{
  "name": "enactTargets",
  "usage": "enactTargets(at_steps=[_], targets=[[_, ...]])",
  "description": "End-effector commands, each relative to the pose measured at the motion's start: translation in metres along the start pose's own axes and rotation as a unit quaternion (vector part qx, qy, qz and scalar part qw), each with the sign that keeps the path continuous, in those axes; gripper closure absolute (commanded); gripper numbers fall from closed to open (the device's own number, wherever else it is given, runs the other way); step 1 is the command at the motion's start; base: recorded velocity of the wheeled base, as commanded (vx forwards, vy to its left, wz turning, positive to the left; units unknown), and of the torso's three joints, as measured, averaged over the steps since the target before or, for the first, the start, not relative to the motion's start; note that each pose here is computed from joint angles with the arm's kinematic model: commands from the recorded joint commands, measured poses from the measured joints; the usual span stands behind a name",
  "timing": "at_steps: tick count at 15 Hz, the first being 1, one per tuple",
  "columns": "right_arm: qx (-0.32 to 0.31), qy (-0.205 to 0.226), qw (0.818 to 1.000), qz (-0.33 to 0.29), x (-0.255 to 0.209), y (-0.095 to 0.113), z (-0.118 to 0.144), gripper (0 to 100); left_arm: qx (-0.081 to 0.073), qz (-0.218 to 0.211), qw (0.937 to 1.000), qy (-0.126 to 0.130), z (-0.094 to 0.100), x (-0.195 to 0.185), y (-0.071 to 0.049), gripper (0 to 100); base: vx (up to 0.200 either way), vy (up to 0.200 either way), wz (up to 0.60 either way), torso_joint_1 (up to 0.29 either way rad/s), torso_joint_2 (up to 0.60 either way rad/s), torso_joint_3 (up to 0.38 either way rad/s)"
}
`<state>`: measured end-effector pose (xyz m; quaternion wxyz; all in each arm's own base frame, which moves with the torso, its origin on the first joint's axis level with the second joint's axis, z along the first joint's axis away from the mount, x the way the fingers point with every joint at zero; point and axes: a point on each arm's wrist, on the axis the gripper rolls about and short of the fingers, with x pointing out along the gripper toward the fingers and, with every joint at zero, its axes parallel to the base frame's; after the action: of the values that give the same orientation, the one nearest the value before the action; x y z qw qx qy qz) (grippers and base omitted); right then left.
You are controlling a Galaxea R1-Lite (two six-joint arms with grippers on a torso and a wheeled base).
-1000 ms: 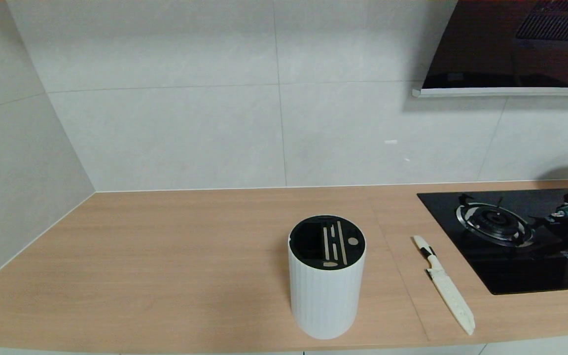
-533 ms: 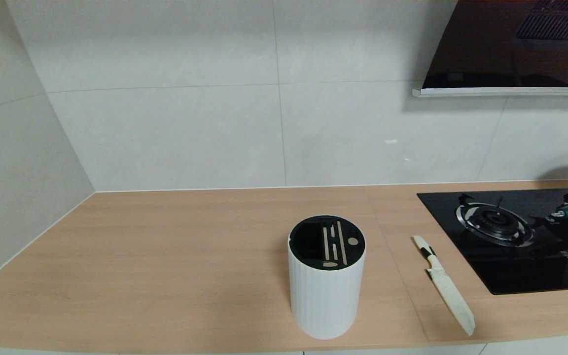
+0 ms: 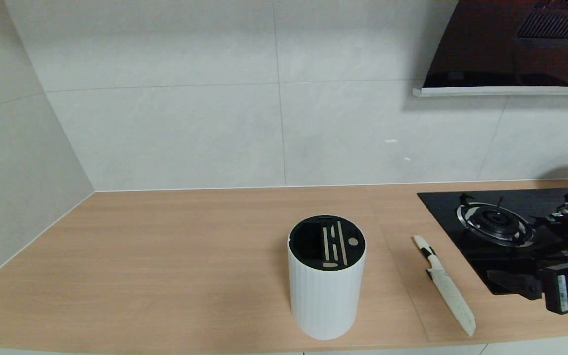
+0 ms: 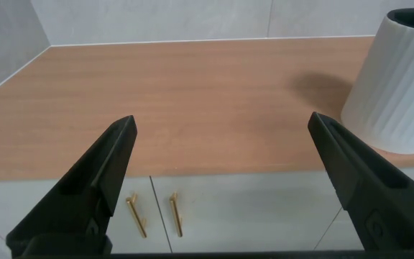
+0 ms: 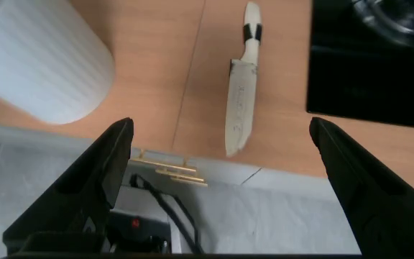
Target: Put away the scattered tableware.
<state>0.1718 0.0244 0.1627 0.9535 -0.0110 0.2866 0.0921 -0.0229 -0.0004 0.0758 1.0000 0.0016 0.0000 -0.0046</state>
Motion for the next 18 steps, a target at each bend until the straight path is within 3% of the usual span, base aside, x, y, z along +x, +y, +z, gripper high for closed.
enactTargets(at_steps=[1,7,9,18], targets=[[0.004,0.069,0.998,-0.001,0.067,-0.004,-0.004,0,0.0,0.0,1.0,0.001,0.0,0.0,0.0,0,0.0,0.0,0.0,0.0,0.0,0.0],[0.004,0.09,0.996,-0.005,0.13,-0.007,-0.024,0,0.0,0.0,1.0,0.001,0.0,0.0,0.0,0,0.0,0.0,0.0,0.0,0.0,0.0],[0.006,0.104,0.995,-0.011,0.162,-0.009,-0.043,0,0.0,0.0,1.0,0.001,0.0,0.0,0.0,0,0.0,0.0,0.0,0.0,0.0,0.0],[0.006,0.047,0.997,-0.063,0.222,-0.016,-0.081,0,0.0,0.001,1.0,0.001,0.0,0.0,0.0,0,0.0,0.0,0.0,0.0,0.0,0.0]])
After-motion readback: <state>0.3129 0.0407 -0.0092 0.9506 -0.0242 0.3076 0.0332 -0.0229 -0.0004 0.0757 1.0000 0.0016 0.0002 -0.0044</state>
